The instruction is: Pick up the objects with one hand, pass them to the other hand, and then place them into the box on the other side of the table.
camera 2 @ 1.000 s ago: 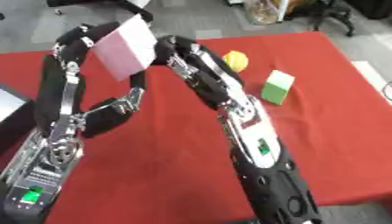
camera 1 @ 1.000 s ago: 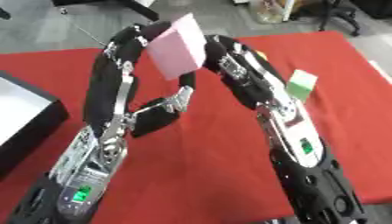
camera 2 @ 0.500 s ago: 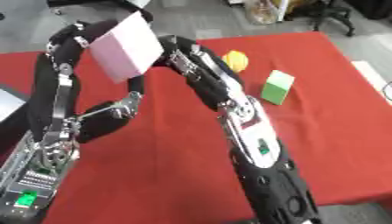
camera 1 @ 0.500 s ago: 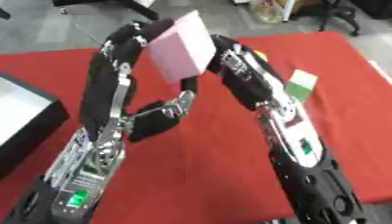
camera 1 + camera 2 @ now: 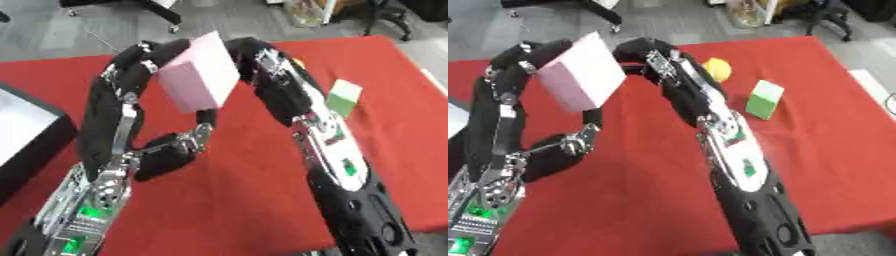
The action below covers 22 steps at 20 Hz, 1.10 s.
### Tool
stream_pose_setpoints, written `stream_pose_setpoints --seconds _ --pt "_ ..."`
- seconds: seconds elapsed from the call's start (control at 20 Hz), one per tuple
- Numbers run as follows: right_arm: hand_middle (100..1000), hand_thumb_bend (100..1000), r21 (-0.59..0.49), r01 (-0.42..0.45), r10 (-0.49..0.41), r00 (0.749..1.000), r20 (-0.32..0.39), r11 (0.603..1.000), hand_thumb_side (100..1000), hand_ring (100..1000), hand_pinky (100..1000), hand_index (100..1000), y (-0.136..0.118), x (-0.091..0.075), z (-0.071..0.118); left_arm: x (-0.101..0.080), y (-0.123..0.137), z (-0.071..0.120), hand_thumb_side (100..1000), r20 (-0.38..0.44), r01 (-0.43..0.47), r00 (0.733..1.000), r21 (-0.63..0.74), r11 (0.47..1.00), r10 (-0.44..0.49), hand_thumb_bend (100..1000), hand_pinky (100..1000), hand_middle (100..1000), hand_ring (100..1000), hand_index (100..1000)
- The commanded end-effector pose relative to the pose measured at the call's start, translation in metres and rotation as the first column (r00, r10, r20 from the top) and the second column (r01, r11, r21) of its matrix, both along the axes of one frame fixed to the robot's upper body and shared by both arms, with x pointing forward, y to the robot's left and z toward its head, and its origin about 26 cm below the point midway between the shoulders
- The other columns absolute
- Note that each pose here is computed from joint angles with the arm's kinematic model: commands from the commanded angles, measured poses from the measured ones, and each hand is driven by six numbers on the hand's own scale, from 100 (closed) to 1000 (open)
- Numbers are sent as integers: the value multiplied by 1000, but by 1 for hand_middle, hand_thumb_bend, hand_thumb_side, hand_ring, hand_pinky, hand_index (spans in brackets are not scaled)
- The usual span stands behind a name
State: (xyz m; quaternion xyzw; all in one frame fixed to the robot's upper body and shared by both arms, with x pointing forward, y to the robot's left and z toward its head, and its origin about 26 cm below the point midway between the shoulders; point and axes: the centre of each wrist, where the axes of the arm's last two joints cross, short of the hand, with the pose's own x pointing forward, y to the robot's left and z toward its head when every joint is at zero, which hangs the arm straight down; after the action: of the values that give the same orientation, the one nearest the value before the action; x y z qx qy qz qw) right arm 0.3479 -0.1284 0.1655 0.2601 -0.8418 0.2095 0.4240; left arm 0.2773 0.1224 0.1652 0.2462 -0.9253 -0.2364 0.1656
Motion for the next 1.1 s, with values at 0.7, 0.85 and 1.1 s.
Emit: stream_pose_setpoints --seconds 0.7,0.85,1.1 --pt "691 100 127 82 -80 997 -20 989 701 812 818 719 -18 -3 2 6 54 -1 506 2 -31 999 -333 943 33 100 611 604 620 649" --pt "691 100 141 143 -140 990 -33 980 694 812 818 716 -30 -4 -2 8 78 -3 540 -22 -122 992 -409 904 124 100 609 613 627 649" --pt "690 100 138 306 -301 952 -55 942 680 812 817 711 -58 -5 -10 8 121 -6 575 -197 -386 922 -436 813 333 100 604 634 647 653"
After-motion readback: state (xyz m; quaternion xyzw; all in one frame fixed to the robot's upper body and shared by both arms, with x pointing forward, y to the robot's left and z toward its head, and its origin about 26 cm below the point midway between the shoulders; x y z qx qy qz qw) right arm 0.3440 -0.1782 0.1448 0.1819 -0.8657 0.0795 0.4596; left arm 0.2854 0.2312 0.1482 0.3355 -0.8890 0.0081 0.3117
